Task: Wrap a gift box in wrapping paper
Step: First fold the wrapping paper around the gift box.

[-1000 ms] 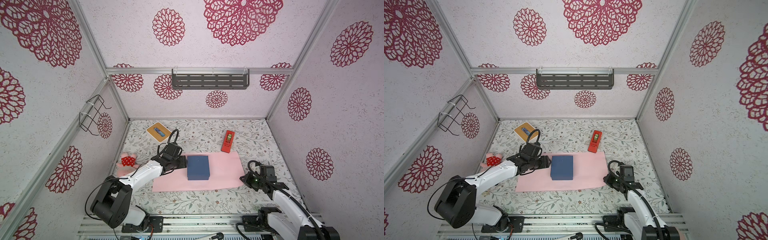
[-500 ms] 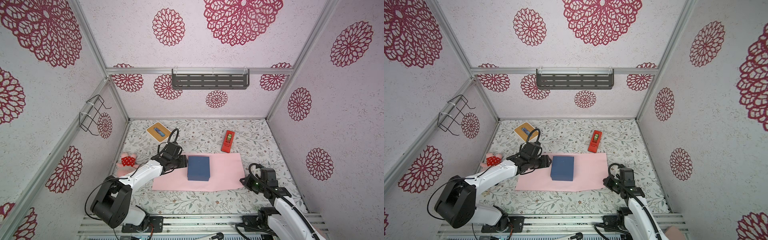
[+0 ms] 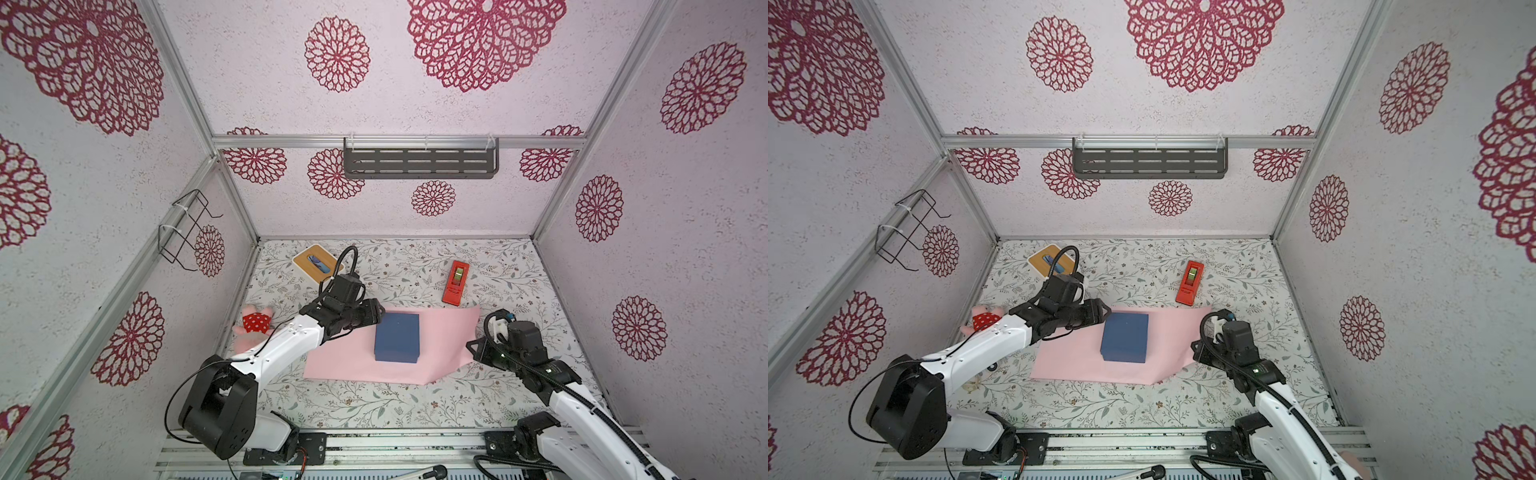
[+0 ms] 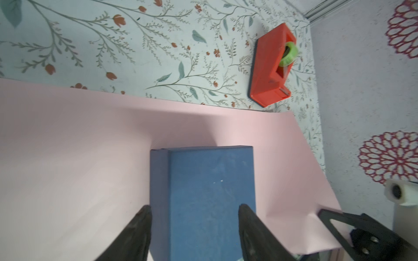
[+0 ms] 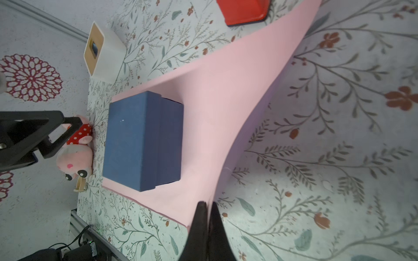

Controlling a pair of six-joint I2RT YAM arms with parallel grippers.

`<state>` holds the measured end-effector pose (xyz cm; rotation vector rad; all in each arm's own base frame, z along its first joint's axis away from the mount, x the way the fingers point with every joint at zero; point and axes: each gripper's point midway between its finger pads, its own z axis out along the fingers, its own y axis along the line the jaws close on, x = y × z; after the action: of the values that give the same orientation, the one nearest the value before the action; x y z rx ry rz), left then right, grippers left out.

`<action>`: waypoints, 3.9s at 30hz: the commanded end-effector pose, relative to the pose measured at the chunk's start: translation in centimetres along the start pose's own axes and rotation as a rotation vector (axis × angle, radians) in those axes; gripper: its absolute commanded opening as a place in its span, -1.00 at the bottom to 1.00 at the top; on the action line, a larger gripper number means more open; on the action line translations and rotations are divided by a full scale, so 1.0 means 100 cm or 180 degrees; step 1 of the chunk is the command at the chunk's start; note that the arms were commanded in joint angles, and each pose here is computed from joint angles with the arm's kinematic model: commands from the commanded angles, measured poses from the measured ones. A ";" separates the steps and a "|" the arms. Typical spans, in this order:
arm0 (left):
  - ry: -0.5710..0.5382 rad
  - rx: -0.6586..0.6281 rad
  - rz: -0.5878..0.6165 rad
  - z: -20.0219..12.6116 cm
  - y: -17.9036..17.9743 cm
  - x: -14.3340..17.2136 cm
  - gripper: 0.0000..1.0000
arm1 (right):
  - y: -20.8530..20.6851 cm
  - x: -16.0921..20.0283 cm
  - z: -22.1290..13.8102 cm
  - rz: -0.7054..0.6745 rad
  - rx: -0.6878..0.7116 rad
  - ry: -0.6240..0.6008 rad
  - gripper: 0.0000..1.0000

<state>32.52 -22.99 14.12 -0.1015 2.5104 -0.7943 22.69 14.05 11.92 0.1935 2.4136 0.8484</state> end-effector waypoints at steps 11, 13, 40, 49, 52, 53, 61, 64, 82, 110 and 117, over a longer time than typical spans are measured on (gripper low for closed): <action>0.0517 0.0823 -0.0297 0.033 -0.087 0.003 0.29 | 0.090 -0.007 0.032 -0.0404 -0.0647 -0.0077 -0.96; 0.0578 0.0928 -0.0315 0.039 -0.098 0.004 0.29 | 0.097 -0.005 0.037 -0.0428 -0.0697 -0.0053 -0.96; 0.1240 0.0446 0.0132 0.092 -0.102 0.031 -0.36 | 0.125 0.022 0.056 -0.0516 -0.0913 0.0153 -0.97; 0.1348 0.0406 0.0116 0.105 -0.096 0.039 -0.65 | 0.124 0.026 0.057 -0.0522 -0.0895 0.0176 -0.98; 0.1361 0.0414 0.0113 0.105 -0.097 0.039 -0.66 | 0.124 0.027 0.058 -0.0522 -0.0902 0.0180 -0.97; 0.1367 0.0419 0.0117 0.105 -0.097 0.040 -0.68 | 0.124 0.027 0.058 -0.0520 -0.0903 0.0180 -0.98; 0.1299 0.0516 0.0086 0.100 -0.102 0.036 -0.99 | 0.121 0.028 0.057 -0.0573 -0.0832 0.0194 -0.68; 0.1198 0.0622 0.0115 0.084 -0.111 0.027 -1.00 | 0.120 0.025 0.048 -0.0670 -0.0789 0.0172 -0.20; 0.0844 0.0830 0.0045 0.041 -0.079 0.019 -1.00 | 0.101 -0.026 0.020 -0.0590 -0.0694 0.0020 0.75; 0.0790 0.0715 -0.0070 0.026 -0.024 0.016 -1.00 | 0.081 -0.022 0.093 -0.0371 -0.0195 0.0360 0.87; 0.0773 0.0722 -0.0097 0.025 -0.019 0.014 -1.00 | 0.086 -0.020 0.100 -0.0398 -0.0229 0.0421 0.87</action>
<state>32.21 -26.30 11.52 0.0009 2.6768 -1.1362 28.86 24.52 10.32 -0.0360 2.5218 0.8713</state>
